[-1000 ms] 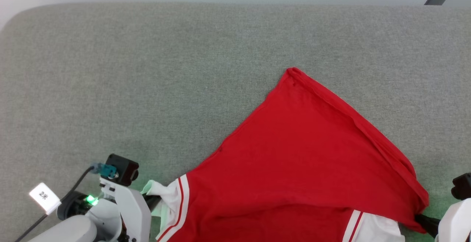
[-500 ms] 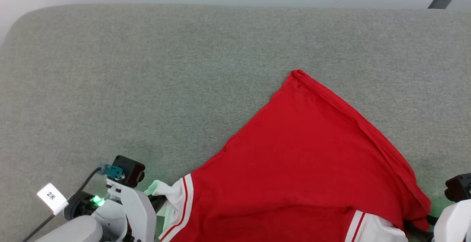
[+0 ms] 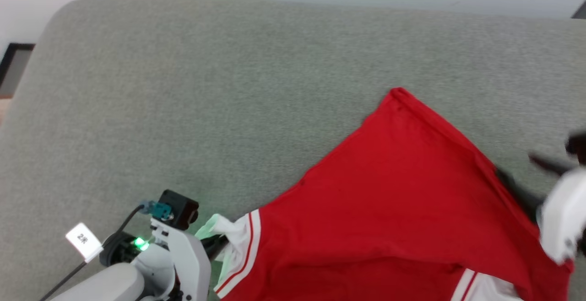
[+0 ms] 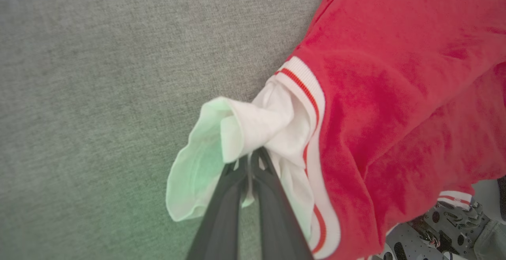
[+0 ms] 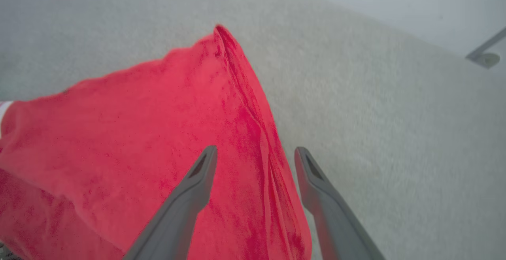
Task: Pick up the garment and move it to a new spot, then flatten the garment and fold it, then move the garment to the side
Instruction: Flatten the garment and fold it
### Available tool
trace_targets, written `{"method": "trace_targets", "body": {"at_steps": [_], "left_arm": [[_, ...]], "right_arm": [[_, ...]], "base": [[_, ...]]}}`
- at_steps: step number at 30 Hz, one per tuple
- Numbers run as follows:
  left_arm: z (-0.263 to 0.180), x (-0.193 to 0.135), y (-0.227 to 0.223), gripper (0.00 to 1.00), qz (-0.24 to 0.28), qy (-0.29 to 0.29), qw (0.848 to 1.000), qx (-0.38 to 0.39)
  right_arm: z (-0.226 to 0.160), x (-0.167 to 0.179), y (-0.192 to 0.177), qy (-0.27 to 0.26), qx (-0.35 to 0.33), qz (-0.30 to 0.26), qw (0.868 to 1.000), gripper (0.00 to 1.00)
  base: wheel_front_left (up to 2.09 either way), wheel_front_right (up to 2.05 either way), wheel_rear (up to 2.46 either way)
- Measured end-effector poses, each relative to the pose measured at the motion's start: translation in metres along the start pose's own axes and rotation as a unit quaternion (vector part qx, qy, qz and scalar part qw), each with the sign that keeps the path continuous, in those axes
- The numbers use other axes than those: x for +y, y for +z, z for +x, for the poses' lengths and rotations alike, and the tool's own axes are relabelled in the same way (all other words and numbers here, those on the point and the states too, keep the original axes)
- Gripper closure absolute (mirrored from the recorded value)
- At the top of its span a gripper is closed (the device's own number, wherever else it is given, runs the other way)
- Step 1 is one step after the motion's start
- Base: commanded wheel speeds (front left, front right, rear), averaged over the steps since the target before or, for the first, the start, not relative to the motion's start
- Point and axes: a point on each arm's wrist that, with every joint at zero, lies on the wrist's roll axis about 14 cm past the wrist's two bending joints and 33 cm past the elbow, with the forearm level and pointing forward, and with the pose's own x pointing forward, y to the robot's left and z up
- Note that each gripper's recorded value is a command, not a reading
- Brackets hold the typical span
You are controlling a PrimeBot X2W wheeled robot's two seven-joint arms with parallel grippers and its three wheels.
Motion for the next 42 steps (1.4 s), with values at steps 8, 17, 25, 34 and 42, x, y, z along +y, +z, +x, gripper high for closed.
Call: {"method": "trace_targets", "body": {"at_steps": [8, 17, 25, 34, 42], "left_arm": [[0.003, 0.005, 0.001, 1.0, -0.008, 0.003, 1.0, -0.006], [0.006, 0.013, -0.001, 1.0, -0.02, 0.009, 1.0, -0.006], [0.008, 0.019, -0.006, 1.0, -0.032, 0.014, 0.999, -0.004], [0.007, 0.028, -0.009, 1.0, -0.042, 0.023, 0.999, 0.001], [-0.005, 0.058, 0.03, 1.0, -0.004, 0.062, 0.998, -0.009]], "right_arm": [[0.07, 0.019, 0.057, 0.035, -0.054, -0.072, 0.995, 0.0], [0.144, 0.035, 0.05, 0.062, 0.026, -0.113, 0.991, 0.0], [0.176, 0.04, 0.015, 0.079, 0.157, -0.116, 0.978, 0.0], [0.179, 0.037, 0.006, 0.08, 0.238, -0.095, 0.963, 1.0], [0.168, 0.023, 0.02, 0.065, 0.205, -0.077, 0.974, 1.0]], "base": [[0.0, 0.0, 0.0], [0.0, 0.0, 0.0], [0.0, 0.0, 0.0], [0.0, 0.0, 0.0], [0.0, 0.0, 0.0]]}}
